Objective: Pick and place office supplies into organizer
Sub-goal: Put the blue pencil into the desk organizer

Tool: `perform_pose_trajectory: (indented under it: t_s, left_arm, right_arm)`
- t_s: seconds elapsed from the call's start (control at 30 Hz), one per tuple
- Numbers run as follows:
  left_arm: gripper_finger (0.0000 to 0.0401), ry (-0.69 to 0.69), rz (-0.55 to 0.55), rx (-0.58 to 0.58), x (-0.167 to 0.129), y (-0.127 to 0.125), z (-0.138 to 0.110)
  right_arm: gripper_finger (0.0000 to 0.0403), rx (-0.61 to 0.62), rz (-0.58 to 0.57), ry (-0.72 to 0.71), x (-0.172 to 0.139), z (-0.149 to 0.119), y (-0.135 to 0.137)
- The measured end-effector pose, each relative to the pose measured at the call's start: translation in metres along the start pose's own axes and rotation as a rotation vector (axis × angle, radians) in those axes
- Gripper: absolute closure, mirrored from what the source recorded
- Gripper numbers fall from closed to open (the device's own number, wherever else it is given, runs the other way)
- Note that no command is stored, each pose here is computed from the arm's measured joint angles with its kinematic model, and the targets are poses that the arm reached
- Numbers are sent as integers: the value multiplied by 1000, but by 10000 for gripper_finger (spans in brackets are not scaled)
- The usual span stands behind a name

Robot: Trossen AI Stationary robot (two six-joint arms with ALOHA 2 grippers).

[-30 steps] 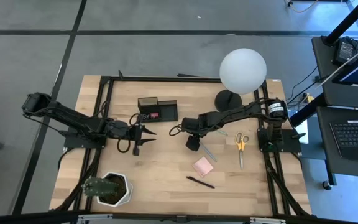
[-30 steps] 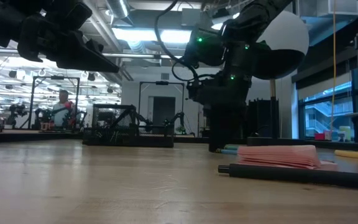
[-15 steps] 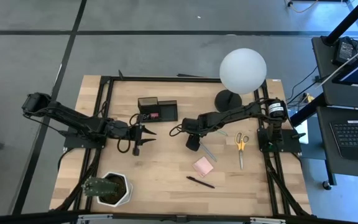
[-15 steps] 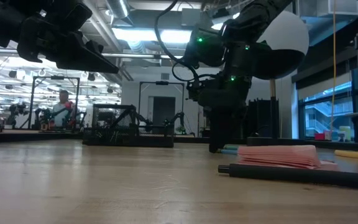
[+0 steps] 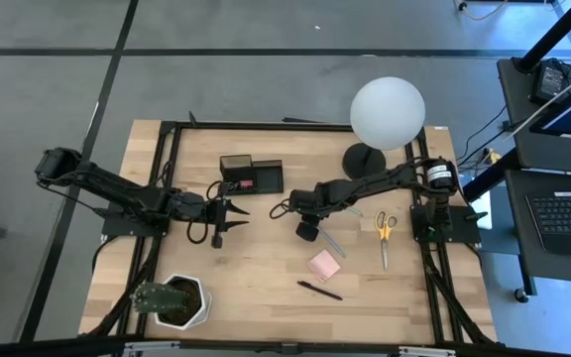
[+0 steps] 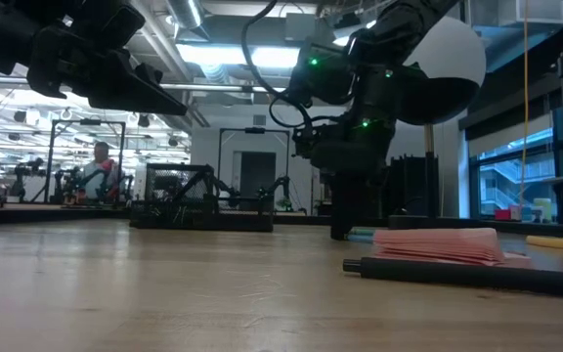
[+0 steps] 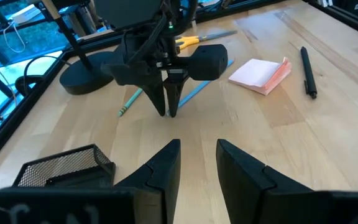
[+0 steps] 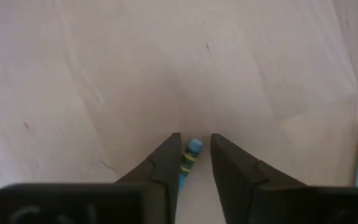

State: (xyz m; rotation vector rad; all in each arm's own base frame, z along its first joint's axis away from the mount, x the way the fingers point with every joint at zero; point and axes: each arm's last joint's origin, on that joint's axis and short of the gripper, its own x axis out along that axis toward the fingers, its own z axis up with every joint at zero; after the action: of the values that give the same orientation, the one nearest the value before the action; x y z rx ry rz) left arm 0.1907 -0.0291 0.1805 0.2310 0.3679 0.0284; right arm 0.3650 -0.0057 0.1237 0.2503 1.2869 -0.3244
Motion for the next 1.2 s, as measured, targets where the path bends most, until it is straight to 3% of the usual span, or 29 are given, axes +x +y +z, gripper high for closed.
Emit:
perform_pose_trajectory:
  t_s: [0.37,0.97,1.2]
  left_arm:
    - [304,0,0,0,0,0,0]
    - [304,0,0,0,0,0,0]
    - [304,0,0,0,0,0,0]
  right_arm:
    - [395,-2,4,7,1,-1,0]
    - [400,-59,7,11,-2,3,1]
    - [374,-72,-4,47,-3,-2,4]
